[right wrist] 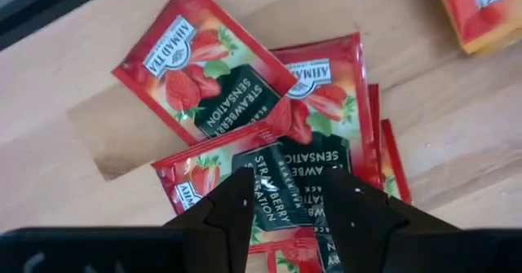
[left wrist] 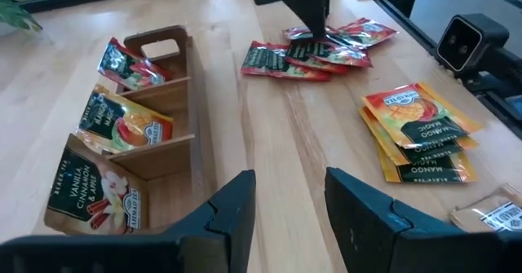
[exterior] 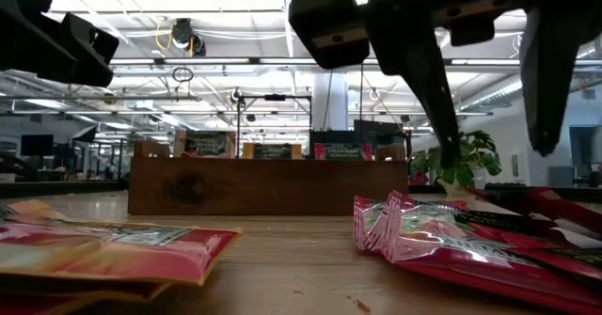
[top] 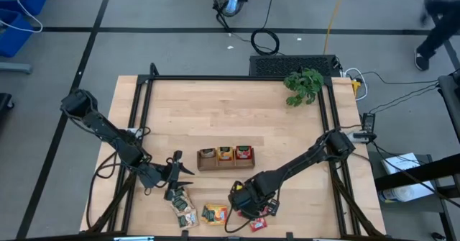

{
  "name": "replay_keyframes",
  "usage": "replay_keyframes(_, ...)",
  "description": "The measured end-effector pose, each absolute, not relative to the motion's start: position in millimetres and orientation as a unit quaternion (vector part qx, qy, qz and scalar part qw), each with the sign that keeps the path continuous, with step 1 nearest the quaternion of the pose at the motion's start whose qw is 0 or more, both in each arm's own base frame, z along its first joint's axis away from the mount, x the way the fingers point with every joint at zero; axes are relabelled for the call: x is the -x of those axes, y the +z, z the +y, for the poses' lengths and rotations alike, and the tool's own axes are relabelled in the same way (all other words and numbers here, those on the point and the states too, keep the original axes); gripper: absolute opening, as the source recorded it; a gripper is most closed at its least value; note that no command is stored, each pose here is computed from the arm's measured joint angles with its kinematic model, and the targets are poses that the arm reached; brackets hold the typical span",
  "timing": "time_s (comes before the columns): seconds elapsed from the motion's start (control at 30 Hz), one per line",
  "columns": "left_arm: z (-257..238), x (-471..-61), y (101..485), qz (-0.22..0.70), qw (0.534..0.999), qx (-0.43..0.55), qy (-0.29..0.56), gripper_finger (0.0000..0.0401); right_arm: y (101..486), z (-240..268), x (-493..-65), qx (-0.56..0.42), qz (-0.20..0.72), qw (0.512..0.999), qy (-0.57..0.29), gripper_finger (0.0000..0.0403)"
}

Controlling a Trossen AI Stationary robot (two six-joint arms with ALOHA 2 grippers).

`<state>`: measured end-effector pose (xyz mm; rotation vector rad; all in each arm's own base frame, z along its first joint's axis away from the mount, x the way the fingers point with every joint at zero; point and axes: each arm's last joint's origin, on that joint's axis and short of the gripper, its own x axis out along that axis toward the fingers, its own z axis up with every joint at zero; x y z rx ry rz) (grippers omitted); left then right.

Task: Pick & Place Tea
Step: Put the red tea bag into the right section of the wooden organizer

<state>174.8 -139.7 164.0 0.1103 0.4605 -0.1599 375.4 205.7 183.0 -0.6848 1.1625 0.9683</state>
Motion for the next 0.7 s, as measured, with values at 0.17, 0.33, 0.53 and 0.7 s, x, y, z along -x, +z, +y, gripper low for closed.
replay_keyframes(0.17,-139.7,-174.8,164.1,0.228,0.969,-0.056,-0.079,0.0152,179.9,207.9,-377.4,0.317,0.497,0.669,0.454,0.013)
replay_keyframes(0.33,-139.7,-174.8,164.0,0.228,0.969,-0.056,-0.08,0.0152,174.4,209.8,-380.1,0.325,0.484,0.665,0.467,0.013)
replay_keyframes(0.53,-139.7,-174.8,164.1,0.227,0.969,-0.055,-0.08,0.0152,166.2,209.4,-382.5,0.322,0.491,0.658,0.473,0.0122)
replay_keyframes(0.7,-139.7,-174.7,164.0,0.228,0.969,-0.055,-0.079,0.0152,164.8,206.2,-382.5,0.318,0.5,0.653,0.471,0.0118)
